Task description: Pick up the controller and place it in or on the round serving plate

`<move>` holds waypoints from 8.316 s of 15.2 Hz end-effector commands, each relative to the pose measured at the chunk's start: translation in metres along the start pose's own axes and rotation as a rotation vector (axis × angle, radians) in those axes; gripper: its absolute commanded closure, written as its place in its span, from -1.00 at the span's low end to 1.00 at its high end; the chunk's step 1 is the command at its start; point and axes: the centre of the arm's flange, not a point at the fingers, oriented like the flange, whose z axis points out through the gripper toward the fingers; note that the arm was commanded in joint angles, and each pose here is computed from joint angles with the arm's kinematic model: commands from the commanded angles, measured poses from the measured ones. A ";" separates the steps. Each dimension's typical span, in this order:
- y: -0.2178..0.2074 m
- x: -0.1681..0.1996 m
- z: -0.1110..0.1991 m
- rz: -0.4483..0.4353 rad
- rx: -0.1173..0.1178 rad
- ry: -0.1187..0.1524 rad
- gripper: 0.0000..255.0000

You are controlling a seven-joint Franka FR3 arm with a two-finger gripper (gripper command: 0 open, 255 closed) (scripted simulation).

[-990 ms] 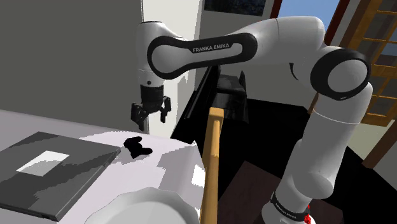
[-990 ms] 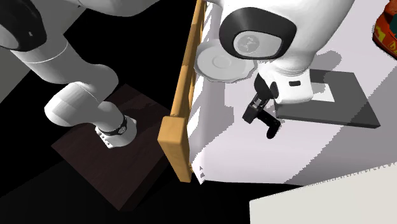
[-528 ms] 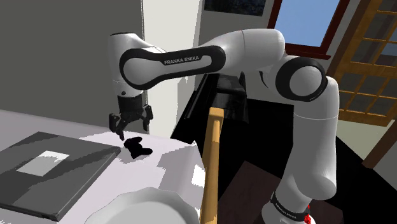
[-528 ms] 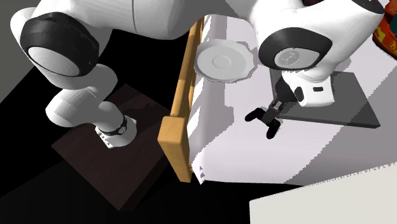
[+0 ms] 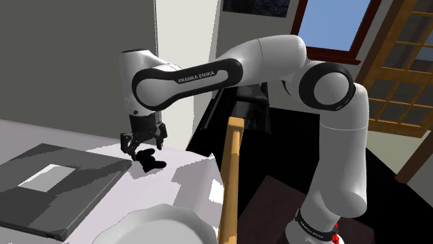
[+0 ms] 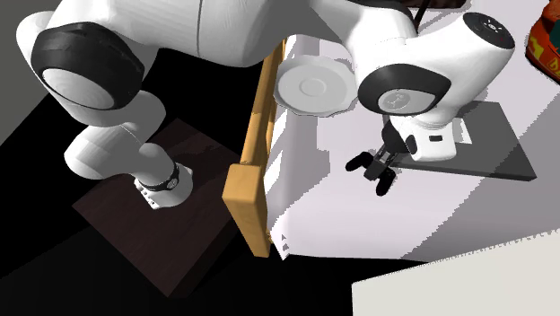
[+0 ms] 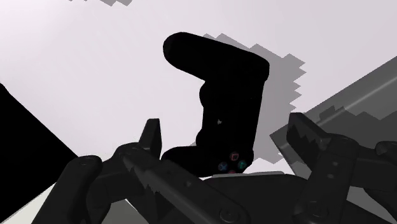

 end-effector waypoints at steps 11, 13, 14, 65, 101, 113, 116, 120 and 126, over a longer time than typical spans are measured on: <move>0.000 0.002 0.001 0.000 0.000 0.000 1.00; -0.001 0.003 0.000 0.000 0.000 0.000 1.00; -0.001 0.003 0.001 0.000 0.000 0.000 1.00; 0.043 0.027 -0.042 -0.017 0.297 -0.062 1.00; -0.123 -0.286 -0.051 -0.017 0.297 -0.062 1.00; -0.123 -0.283 0.013 -0.017 0.297 -0.062 1.00; -0.123 -0.283 0.013 -0.017 0.297 -0.062 1.00; -0.123 -0.283 0.013 -0.017 0.297 -0.062 1.00; -0.123 -0.283 0.013 -0.017 0.297 -0.062 -1.00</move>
